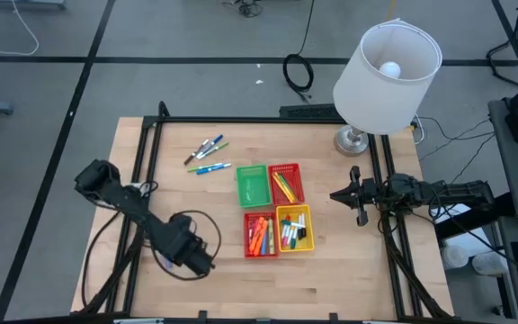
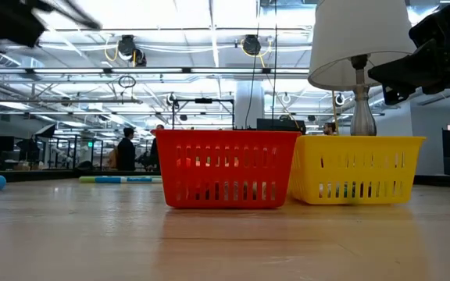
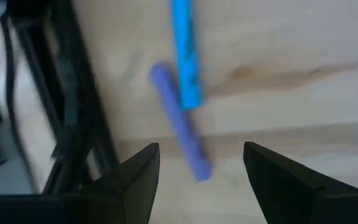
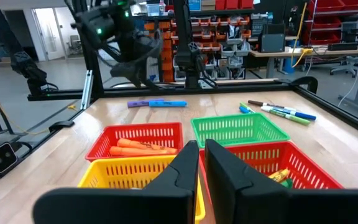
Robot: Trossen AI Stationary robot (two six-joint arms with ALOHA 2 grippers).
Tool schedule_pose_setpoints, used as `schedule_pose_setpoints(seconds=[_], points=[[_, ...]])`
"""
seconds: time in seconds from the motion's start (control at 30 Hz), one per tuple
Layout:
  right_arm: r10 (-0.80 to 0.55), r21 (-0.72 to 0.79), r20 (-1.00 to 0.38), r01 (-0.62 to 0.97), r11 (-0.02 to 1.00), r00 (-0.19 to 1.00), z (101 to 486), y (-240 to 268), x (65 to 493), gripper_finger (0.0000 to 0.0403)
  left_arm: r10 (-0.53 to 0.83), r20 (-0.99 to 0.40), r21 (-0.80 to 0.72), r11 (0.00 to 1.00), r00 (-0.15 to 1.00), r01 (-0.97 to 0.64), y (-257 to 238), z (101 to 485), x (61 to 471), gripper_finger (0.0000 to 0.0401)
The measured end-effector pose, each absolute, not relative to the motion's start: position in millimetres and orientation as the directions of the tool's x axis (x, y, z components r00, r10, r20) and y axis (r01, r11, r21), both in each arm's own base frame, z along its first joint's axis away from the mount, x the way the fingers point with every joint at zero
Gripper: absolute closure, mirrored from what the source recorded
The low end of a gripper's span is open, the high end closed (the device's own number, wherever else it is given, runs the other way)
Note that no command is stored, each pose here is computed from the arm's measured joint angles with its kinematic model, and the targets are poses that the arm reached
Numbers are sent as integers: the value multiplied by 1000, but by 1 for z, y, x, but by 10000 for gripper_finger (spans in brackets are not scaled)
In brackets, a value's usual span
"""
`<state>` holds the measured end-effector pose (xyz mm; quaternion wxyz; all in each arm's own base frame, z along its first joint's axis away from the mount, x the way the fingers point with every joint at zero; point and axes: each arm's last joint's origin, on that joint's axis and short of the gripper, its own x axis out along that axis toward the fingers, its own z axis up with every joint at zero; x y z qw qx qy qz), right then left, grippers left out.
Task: Pick & Place Markers
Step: Put the large purple highlighter into the bottom red bin
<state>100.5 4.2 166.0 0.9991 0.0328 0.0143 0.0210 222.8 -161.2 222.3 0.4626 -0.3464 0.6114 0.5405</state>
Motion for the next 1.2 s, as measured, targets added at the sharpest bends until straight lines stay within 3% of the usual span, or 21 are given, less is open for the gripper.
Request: schedule_pose_setpoints(seconds=[0.13, 0.33, 0.63, 0.9, 1.2], points=[[43, 66, -27, -41, 997, 999, 166, 4, 101, 385, 39, -935, 354, 170, -353, -920, -154, 214, 209, 160], [43, 66, -27, -41, 997, 999, 166, 4, 101, 385, 9, -984, 178, 96, -178, -979, -138, 200, 183, 160], [42, 66, -27, -41, 997, 999, 166, 4, 101, 385, -115, -992, 38, 51, -43, -998, -147, 165, 157, 160], [43, 66, -27, -41, 997, 999, 166, 4, 101, 385, -144, -983, 118, -18, -114, -993, -157, 162, 142, 160], [43, 66, -27, -41, 997, 999, 166, 4, 101, 385, -110, -988, 116, -54, -109, -992, -156, 155, 136, 160]])
